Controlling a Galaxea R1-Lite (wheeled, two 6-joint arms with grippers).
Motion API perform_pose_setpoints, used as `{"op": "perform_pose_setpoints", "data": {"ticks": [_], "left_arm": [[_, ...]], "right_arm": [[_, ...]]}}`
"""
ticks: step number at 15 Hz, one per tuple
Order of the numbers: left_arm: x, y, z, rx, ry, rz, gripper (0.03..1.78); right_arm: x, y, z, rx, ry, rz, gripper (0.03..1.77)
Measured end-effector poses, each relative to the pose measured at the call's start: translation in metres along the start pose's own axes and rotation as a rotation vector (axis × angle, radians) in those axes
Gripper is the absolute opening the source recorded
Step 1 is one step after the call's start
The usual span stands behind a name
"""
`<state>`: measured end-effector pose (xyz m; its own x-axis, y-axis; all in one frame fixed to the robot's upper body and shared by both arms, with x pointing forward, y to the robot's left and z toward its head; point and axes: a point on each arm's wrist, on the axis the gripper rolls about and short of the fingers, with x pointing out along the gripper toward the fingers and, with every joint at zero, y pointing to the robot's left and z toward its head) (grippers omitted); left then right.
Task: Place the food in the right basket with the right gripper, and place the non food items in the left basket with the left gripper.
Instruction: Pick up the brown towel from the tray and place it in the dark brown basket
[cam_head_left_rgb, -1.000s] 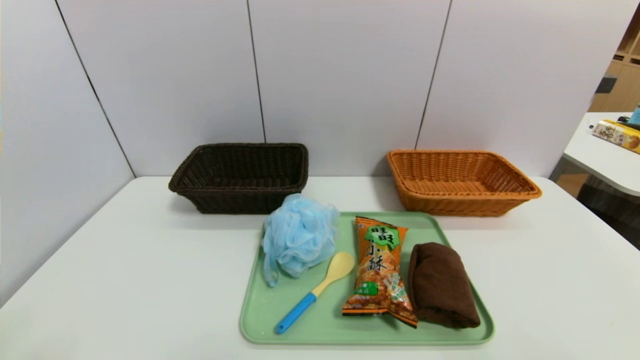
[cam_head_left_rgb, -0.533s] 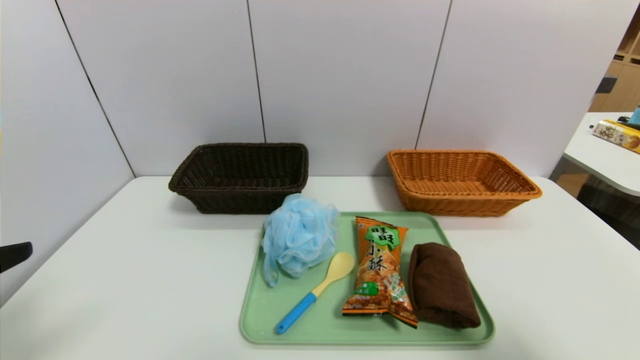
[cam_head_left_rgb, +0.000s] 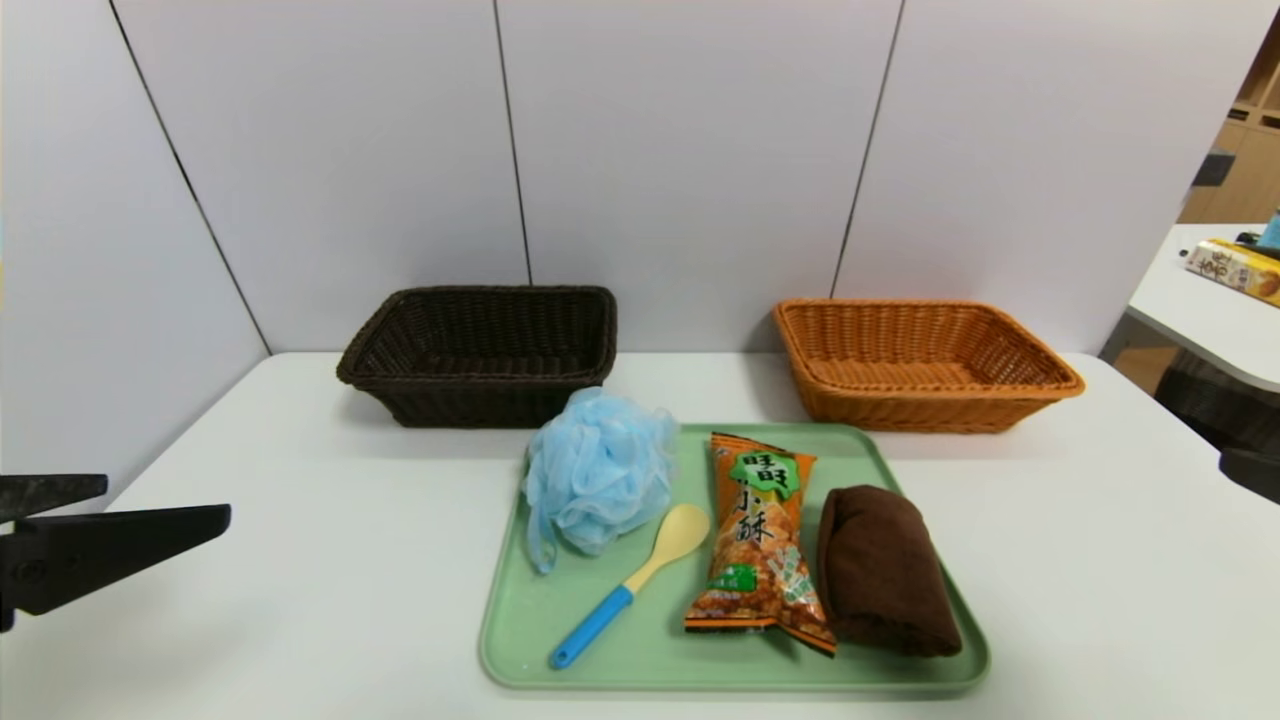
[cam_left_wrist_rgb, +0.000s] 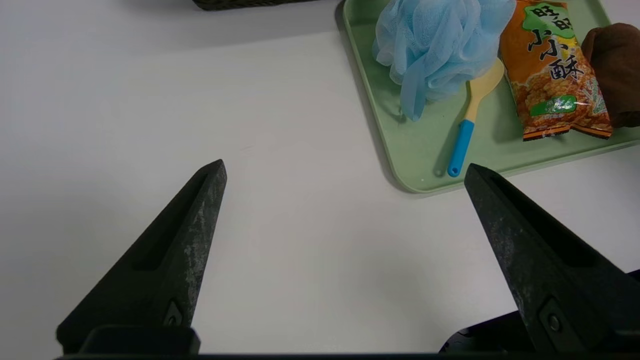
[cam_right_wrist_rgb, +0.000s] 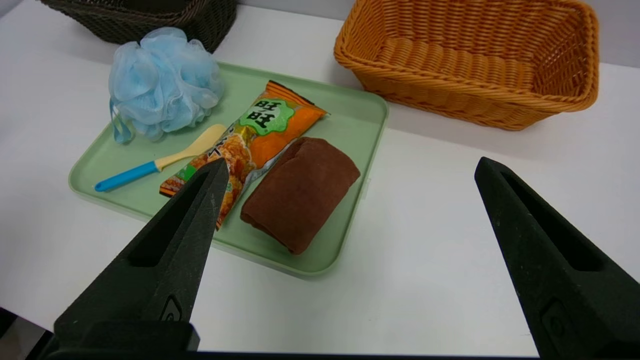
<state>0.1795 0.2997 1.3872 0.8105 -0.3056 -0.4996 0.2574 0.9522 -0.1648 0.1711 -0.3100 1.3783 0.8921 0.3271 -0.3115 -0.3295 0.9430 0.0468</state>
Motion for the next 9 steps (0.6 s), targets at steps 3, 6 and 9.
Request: {"op": "perform_pose_setpoints", "data": {"ticks": [3,6,9], "left_arm": [[0.017,-0.008,-0.001,-0.005,0.070,-0.021,1.69],[0.041,-0.022,-0.003,-0.020,0.124,-0.029,1.69],[0.071,-0.038,-0.004,-0.008,0.159,-0.043,1.69]], "right_arm": [[0.020,0.009,0.000,0.041,0.069,0.009,1.70],[0.036,0.014,-0.002,0.054,0.127,0.033,1.70],[0.049,0.019,-0.004,0.070,0.175,0.048,1.70]]}}
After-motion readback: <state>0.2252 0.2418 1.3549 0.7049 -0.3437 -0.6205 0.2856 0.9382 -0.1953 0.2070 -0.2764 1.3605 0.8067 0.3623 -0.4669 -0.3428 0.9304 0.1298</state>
